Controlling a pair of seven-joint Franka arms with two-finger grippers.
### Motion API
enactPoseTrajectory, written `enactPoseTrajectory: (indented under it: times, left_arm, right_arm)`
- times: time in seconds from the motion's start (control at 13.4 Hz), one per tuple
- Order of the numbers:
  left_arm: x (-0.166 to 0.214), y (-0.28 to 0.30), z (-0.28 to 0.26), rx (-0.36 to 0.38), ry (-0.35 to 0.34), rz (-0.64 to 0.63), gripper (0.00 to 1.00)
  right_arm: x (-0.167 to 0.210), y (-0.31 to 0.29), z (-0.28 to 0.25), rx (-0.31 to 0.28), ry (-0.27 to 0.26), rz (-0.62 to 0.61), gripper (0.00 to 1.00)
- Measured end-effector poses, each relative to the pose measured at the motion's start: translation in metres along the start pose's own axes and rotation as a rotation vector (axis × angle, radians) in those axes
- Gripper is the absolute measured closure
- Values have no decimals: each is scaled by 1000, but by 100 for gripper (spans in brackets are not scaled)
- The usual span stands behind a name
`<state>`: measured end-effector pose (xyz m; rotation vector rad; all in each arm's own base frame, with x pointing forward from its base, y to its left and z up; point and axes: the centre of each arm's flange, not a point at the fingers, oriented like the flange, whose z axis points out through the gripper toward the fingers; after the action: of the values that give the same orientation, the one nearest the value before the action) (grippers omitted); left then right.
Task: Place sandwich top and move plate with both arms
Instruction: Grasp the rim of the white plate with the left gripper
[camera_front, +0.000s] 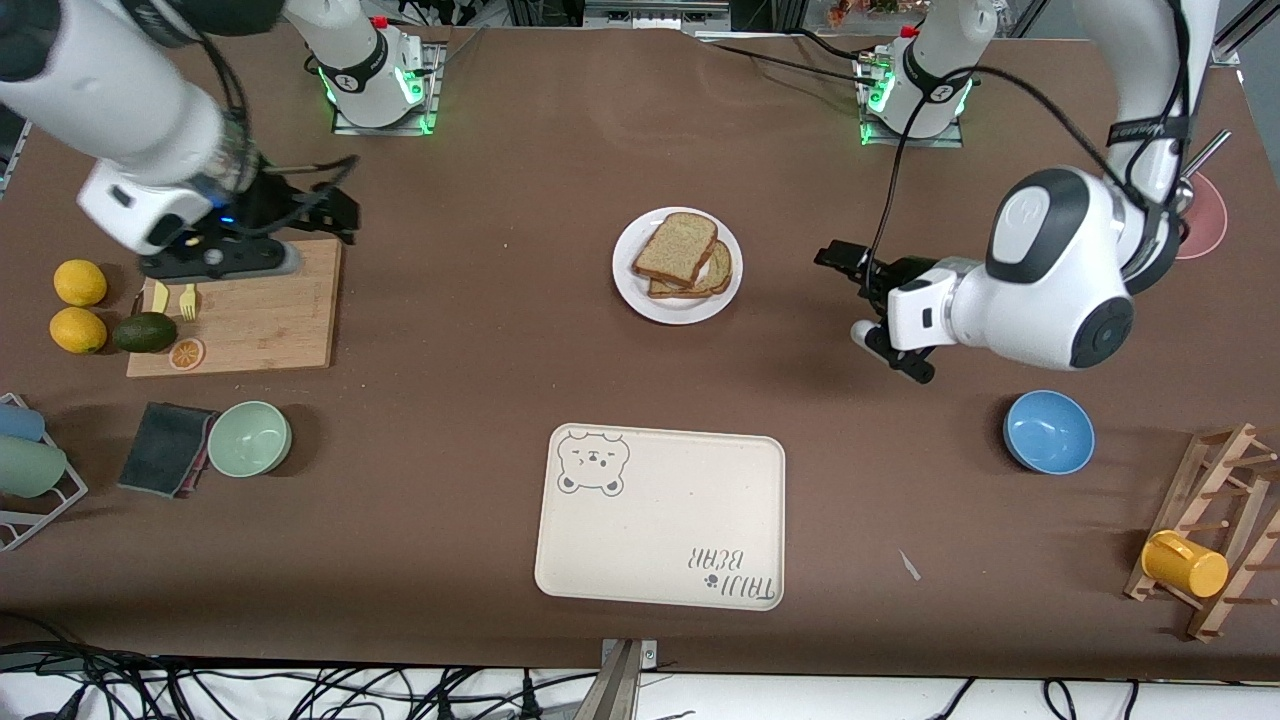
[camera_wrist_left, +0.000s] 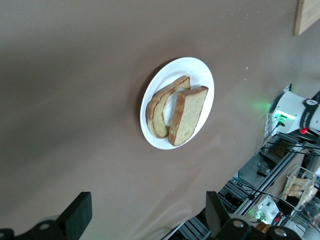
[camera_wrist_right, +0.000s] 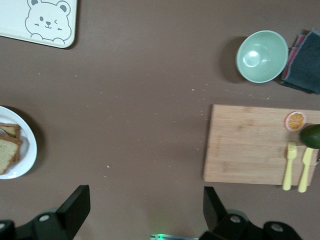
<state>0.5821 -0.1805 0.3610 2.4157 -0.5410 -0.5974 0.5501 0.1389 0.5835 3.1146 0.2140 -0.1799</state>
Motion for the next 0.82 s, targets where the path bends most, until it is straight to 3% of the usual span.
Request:
enactPoseTrajectory:
  times: [0.37,0.82]
  left_arm:
    - [30,-25,70,-63,74,101,0]
    - [36,-33,157,-99,211,216,3]
  right_arm:
    - [-21,91,-19,16,20,-7,0]
    - [-28,88,-19,16,4,-17,0]
